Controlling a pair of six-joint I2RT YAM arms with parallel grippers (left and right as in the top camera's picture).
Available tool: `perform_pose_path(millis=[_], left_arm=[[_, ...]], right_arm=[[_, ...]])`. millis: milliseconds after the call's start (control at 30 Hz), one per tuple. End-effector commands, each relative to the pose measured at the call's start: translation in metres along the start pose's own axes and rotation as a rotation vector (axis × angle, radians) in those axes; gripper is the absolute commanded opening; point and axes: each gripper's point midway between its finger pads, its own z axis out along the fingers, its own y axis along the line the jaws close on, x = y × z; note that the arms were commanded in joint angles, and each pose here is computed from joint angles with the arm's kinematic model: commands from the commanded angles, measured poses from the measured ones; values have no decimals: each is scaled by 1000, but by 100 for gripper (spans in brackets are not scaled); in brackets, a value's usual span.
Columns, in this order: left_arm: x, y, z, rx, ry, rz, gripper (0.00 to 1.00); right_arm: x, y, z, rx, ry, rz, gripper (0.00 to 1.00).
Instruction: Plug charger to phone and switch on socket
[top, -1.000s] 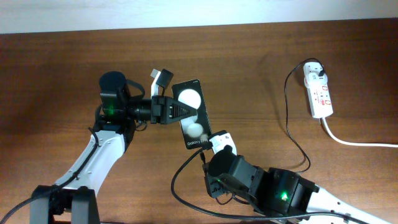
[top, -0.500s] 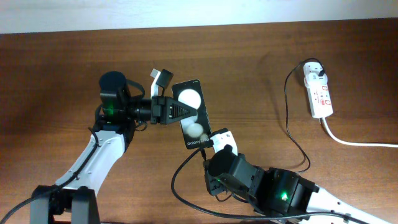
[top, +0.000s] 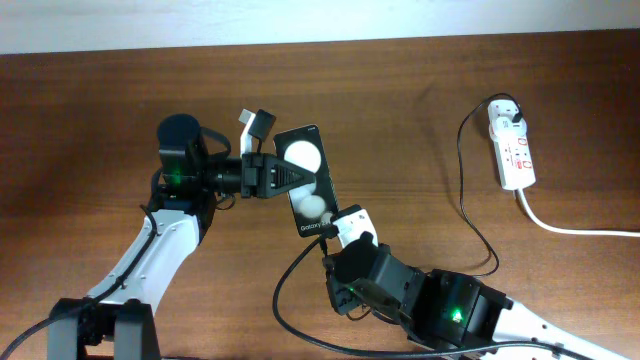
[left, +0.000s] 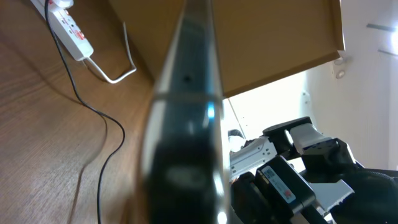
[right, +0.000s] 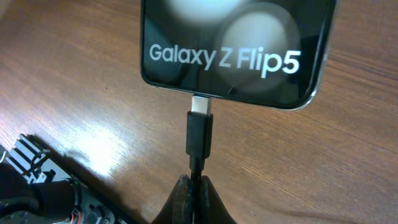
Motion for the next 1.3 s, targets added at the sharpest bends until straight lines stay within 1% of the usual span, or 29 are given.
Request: perform_pose_path(millis=[0, 67, 300, 400, 533, 567, 667, 767, 1033, 1267], left_arm=[[5, -7, 2, 29, 37, 13, 0], [6, -7, 2, 29, 37, 13, 0], [5, -7, 2, 28, 37, 13, 0], [5, -6, 2, 24, 32, 13, 0], [3, -5, 2, 18, 25, 13, 0], [3, -5, 2, 19, 25, 13, 0], [5, -6, 2, 25, 30, 95, 0], [3, -5, 2, 19, 23, 133, 0], [2, -4, 2, 14, 17, 174, 0], [2, -4, 2, 15, 17, 174, 0]], right_arm=[[-23, -8, -5, 64, -97, -26, 4], [-25, -12, -6, 83, -106, -34, 4], [-13, -18, -5, 104, -56, -45, 4], [-4, -9, -2, 55, -5, -59, 4], [6, -13, 9, 84, 48, -68, 4], [6, -14, 11, 90, 49, -69, 4], [5, -13, 11, 86, 45, -68, 4], [5, -13, 10, 87, 45, -68, 4], [2, -11, 11, 78, 32, -65, 4], [-2, -14, 11, 99, 9, -61, 4]])
